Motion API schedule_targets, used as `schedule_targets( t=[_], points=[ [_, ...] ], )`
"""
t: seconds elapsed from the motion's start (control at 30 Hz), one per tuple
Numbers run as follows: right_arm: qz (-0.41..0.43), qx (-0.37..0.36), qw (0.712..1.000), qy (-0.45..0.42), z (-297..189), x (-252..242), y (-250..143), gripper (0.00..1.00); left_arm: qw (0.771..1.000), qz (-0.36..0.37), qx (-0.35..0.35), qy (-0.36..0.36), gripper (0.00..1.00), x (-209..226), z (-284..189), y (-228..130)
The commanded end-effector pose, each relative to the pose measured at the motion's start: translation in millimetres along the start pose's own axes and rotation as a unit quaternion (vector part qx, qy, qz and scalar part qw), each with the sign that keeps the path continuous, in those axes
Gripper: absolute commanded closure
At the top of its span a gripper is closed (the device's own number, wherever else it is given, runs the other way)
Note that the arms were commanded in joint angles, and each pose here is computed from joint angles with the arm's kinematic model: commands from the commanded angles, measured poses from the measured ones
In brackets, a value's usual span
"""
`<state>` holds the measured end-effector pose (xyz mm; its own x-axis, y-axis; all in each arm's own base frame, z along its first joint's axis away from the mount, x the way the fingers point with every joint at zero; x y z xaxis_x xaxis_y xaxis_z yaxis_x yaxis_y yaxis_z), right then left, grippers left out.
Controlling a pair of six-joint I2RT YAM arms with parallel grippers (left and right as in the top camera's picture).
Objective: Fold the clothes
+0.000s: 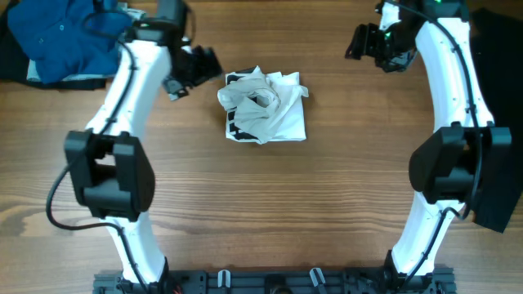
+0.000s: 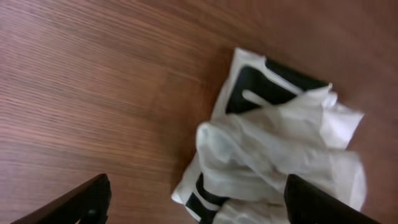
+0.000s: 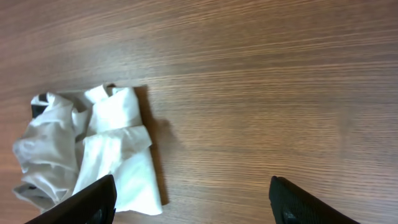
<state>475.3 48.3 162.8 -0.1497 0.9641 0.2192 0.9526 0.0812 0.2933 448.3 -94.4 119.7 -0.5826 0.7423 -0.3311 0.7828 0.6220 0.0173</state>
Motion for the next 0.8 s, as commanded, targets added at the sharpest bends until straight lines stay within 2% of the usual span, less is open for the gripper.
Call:
schedule_targets(
  t=[0.0, 0.2, 0.43, 0.53, 0.57, 0.67, 0.77],
  points=[
    [-0.019, -0.012, 1.0, 0.007, -6.1, 9.6, 4.6, 0.21, 0.991, -0.032, 0.104, -0.072, 0.09, -7.8, 21.6, -17.2],
    [-0.021, -0.009, 1.0, 0.007, -5.7, 11.1, 3.3, 0.21, 0.973, -0.047, 0.189, -0.119, 0.12, -16.9, 59.8, -31.1],
    [-0.03, -0.007, 0.999, 0.007, -5.7, 11.2, 2.3, 0.21, 0.969, -0.057, 0.212, -0.113, 0.15, -12.0, 76.0, -36.1],
    [-0.03, -0.007, 0.999, 0.007, -5.7, 11.1, 2.3, 0.21, 0.968, -0.053, 0.214, -0.122, 0.26, -16.3, 75.4, -37.1],
    [-0.031, -0.007, 0.999, 0.007, -5.7, 11.2, 2.3, 0.21, 0.967, -0.051, 0.215, -0.127, 0.33, -18.5, 74.9, -37.4],
    [-0.031, -0.007, 0.999, 0.007, -5.7, 11.1, 2.2, 0.22, 0.966, -0.046, 0.217, -0.135, 0.48, -23.1, 74.7, -39.3],
    [-0.032, -0.006, 0.999, 0.007, -5.7, 11.1, 2.0, 0.22, 0.965, -0.041, 0.218, -0.141, 0.74, -27.2, 74.8, -41.2]
  ],
)
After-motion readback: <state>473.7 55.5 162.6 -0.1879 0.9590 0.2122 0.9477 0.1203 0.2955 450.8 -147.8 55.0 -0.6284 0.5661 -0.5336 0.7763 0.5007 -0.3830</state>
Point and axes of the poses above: each gripper's point midway between its finger pads, its own z axis out along the fingers, its own x axis along the line the jaws close on, y = z × x, the point moved 1 cm from there along -z, back along the fingers, and after that the axes turned 14 degrees about -z, right-handed, at the moved point
